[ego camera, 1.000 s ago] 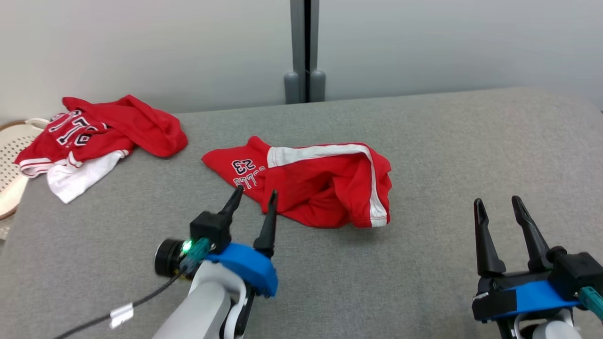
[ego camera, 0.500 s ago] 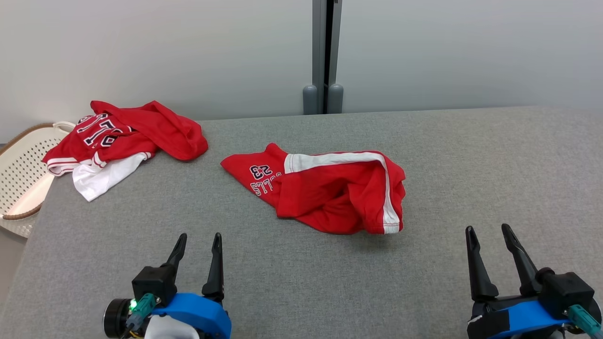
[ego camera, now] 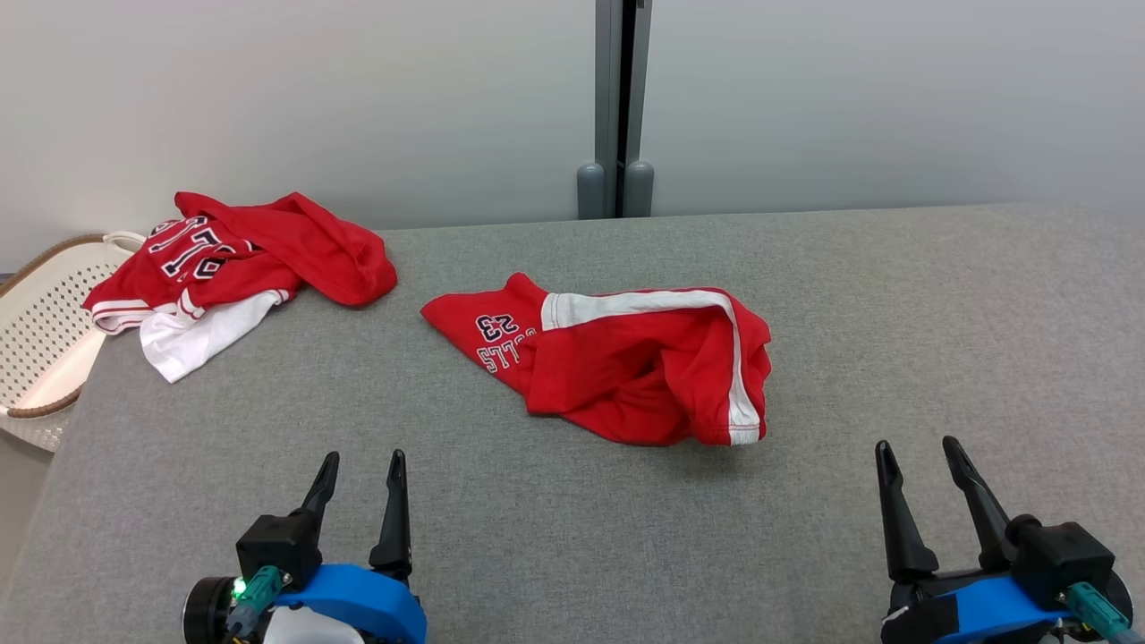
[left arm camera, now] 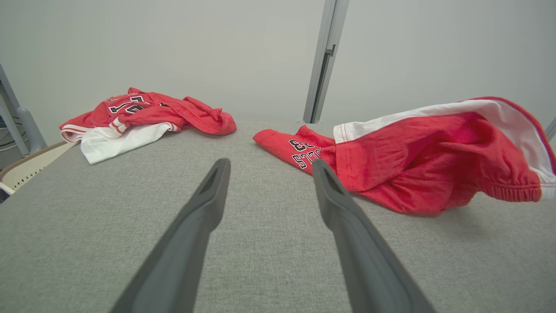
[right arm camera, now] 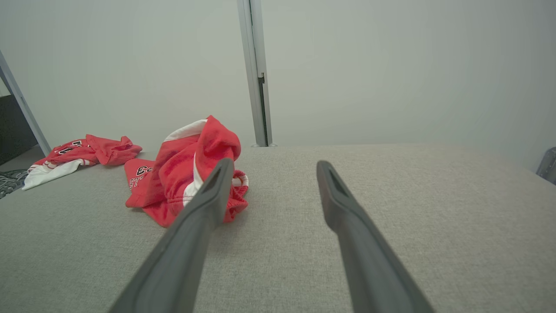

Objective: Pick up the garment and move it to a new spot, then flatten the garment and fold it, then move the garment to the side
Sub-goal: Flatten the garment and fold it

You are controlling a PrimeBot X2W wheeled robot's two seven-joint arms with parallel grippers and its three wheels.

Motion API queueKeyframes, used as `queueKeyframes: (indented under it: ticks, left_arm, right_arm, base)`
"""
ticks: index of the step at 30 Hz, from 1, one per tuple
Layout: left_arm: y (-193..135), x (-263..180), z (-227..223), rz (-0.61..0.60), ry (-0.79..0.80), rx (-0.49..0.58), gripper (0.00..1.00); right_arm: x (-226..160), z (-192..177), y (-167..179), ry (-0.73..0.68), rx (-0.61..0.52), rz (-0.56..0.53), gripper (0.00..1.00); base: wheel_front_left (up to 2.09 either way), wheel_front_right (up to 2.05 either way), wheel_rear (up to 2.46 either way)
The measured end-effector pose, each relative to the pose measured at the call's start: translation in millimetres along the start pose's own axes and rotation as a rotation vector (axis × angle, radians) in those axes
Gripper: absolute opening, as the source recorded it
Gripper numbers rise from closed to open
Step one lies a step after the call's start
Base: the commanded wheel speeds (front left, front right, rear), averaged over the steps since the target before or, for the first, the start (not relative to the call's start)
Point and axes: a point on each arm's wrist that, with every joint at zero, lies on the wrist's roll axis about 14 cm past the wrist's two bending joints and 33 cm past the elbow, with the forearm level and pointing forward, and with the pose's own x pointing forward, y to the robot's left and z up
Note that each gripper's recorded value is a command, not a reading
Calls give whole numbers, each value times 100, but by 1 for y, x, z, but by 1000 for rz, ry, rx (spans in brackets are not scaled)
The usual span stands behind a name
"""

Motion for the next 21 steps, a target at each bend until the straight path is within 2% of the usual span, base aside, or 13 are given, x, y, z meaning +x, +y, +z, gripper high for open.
queueKeyframes:
  ticks: [11,16,21]
  left_arm:
    - [2,0,-6,3,14,-1,100]
    - [3,1,-10,10,25,-9,100]
    - [3,6,-8,11,18,-15,100]
  right_arm:
    - [2,-8,0,23,-6,1,100]
    - [16,-8,5,23,-27,22,100]
    - [33,-33,21,101,-31,76,100]
  base:
    - [0,0,0]
    - [0,0,0]
    - [0,0,0]
